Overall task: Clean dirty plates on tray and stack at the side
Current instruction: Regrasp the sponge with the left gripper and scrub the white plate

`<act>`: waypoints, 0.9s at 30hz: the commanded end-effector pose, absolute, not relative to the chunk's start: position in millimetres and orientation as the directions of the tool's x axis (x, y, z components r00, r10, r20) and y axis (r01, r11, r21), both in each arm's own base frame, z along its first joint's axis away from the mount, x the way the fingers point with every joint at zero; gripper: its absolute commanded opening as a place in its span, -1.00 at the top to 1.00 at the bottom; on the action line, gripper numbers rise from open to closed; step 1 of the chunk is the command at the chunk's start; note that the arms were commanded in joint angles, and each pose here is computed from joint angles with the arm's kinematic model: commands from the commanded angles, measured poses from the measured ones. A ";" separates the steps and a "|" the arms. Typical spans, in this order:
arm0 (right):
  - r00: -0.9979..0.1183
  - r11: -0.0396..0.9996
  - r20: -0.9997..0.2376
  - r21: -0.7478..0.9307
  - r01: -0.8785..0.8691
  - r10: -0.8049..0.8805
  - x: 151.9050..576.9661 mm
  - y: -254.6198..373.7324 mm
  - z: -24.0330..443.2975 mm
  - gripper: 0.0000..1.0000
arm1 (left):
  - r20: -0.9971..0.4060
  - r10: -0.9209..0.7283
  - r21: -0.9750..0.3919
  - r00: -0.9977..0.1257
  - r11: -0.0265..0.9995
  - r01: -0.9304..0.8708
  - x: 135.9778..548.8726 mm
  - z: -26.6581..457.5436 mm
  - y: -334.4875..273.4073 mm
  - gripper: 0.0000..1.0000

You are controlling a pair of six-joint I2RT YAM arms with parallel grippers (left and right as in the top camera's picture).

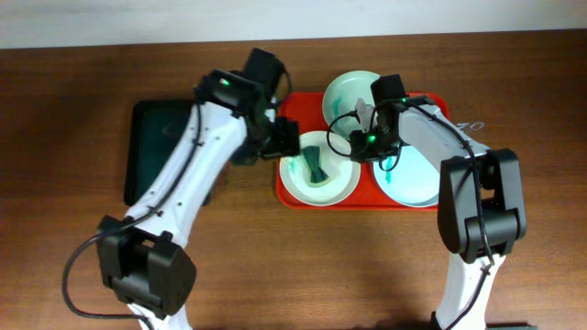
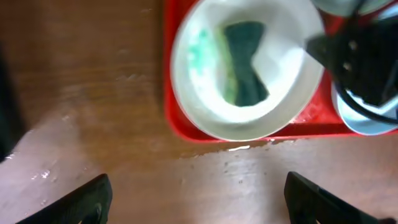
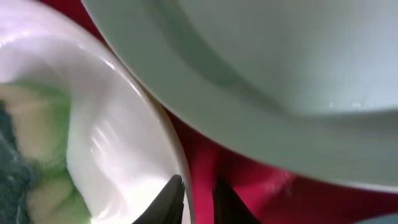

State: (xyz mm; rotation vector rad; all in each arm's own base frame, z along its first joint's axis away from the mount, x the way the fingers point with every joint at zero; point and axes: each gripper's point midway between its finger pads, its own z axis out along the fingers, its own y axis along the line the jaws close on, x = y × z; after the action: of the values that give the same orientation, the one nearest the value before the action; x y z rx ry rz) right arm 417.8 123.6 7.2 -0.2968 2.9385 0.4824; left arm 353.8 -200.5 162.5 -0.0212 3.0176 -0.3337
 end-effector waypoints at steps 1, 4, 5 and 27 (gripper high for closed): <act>-0.973 0.928 -0.141 0.305 -0.216 -0.180 410.8 127.6 -6.5 0.70 | -0.104 0.056 -0.236 -0.993 0.969 0.079 341.5 143.8 -226.6 -0.67; -0.977 0.920 -0.111 0.331 -0.208 -0.181 402.4 130.5 -7.2 0.82 | -0.150 0.017 -0.257 -0.988 0.965 0.056 354.6 124.7 -234.5 -0.46; -0.979 0.919 -0.093 0.339 -0.202 -0.181 397.9 131.0 -7.2 0.82 | -0.175 0.011 -0.267 -0.985 0.962 0.058 360.5 117.8 -237.5 -0.45; -0.980 0.905 -0.077 0.377 -0.198 -0.182 392.8 136.6 -5.0 0.83 | -0.179 -0.032 -0.265 -0.983 0.964 0.016 391.7 12.6 -275.3 0.35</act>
State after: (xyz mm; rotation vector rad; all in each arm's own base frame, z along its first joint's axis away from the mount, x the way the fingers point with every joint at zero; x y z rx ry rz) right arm 402.8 129.9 5.5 -0.2900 2.9910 0.5604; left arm 396.0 -281.0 30.3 -0.0070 2.9016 -0.4868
